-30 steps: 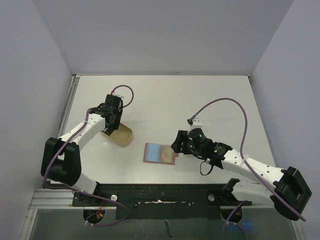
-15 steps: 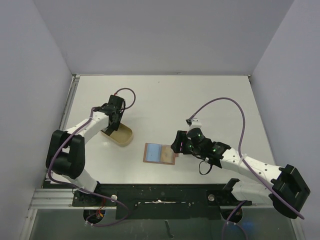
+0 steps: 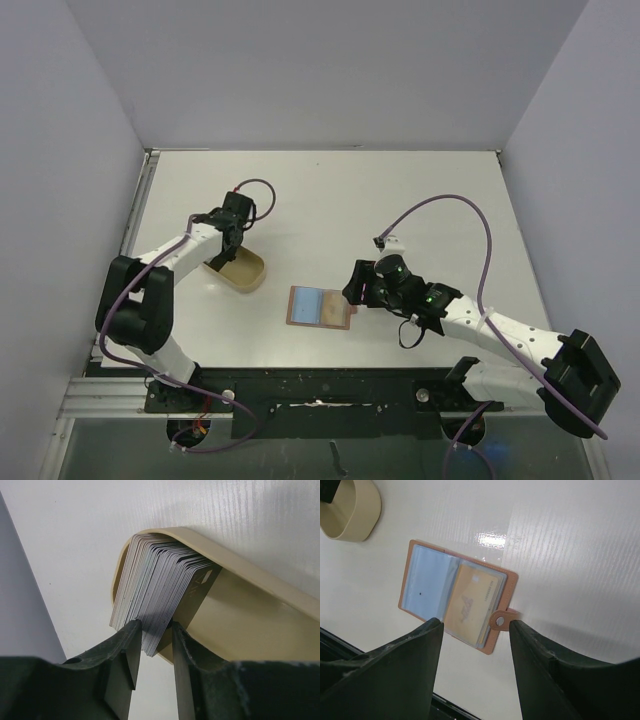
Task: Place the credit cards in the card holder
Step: Pick up the credit card from the storage box.
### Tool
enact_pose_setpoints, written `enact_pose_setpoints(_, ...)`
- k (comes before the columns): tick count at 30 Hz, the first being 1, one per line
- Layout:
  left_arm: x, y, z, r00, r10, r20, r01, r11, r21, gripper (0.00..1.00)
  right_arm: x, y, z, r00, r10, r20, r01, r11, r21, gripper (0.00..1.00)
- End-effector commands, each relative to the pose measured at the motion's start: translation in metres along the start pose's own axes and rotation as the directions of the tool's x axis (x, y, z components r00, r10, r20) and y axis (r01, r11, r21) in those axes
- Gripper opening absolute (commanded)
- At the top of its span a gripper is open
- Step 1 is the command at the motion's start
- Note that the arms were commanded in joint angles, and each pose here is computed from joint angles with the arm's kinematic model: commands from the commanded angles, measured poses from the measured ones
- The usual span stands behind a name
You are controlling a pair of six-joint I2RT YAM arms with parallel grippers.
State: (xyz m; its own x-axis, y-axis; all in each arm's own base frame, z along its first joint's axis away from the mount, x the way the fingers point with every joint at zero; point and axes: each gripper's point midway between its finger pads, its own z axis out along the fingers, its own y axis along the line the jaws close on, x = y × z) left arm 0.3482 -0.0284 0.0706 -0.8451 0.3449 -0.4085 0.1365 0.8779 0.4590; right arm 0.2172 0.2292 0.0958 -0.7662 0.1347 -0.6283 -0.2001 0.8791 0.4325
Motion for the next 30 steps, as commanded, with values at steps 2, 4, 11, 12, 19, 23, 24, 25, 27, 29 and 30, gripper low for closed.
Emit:
enact_pose_setpoints(2,-0.028,0.012,-0.007,0.997,-0.021,0.074,0.025,0.998,-0.052,0.27,-0.024,0.015,-0.006,0.997,0.008,0.072,-0.005,0.999,-0.050,0.56)
enact_pose_setpoints(4,-0.028,0.012,-0.009,0.997,-0.021,0.076,0.025,0.998,-0.054,0.25,-0.024,0.015,-0.005,0.997,0.009,0.071,-0.005,0.999,-0.050,0.56)
enact_pose_setpoints(11,-0.029,0.013,-0.014,0.996,-0.014,0.083,0.020,0.997,-0.069,0.18,-0.020,0.013,-0.007,0.997,0.020,0.073,-0.016,0.998,-0.056,0.56)
enact_pose_setpoints(12,-0.030,0.014,-0.015,0.996,-0.012,0.084,0.019,0.997,-0.072,0.18,-0.020,0.012,-0.008,0.997,0.021,0.074,-0.017,0.998,-0.057,0.56)
enact_pose_setpoints(19,-0.033,0.012,-0.020,0.996,-0.008,0.091,0.014,0.998,-0.069,0.11,-0.023,0.013,-0.012,0.996,0.024,0.085,-0.018,0.998,-0.060,0.57)
enact_pose_setpoints(23,-0.035,0.008,-0.025,0.995,-0.003,0.095,0.008,0.999,-0.054,0.05,-0.024,0.014,-0.013,0.996,0.024,0.086,-0.019,0.998,-0.063,0.57)
enact_pose_setpoints(24,-0.036,0.007,-0.027,0.995,-0.006,0.096,0.010,0.999,-0.043,0.02,-0.023,0.014,-0.013,0.996,0.023,0.085,-0.018,0.998,-0.064,0.57)
enact_pose_setpoints(25,-0.036,0.004,-0.029,0.995,-0.010,0.098,0.013,1.000,-0.026,0.00,-0.024,0.015,-0.013,0.996,0.023,0.085,-0.018,0.998,-0.066,0.57)
enact_pose_setpoints(27,-0.037,0.000,-0.033,0.995,-0.024,0.100,0.023,1.000,0.009,0.00,-0.025,0.016,-0.014,0.996,0.024,0.086,-0.018,0.998,-0.068,0.57)
enact_pose_setpoints(29,-0.036,-0.001,-0.037,0.994,-0.035,0.100,0.032,0.999,0.029,0.00,-0.026,0.016,-0.014,0.996,0.023,0.087,-0.017,0.998,-0.068,0.57)
enact_pose_setpoints(30,-0.034,-0.002,-0.039,0.995,-0.038,0.095,0.035,0.999,0.036,0.00,-0.026,0.016,-0.013,0.996,0.023,0.086,-0.017,0.998,-0.069,0.57)
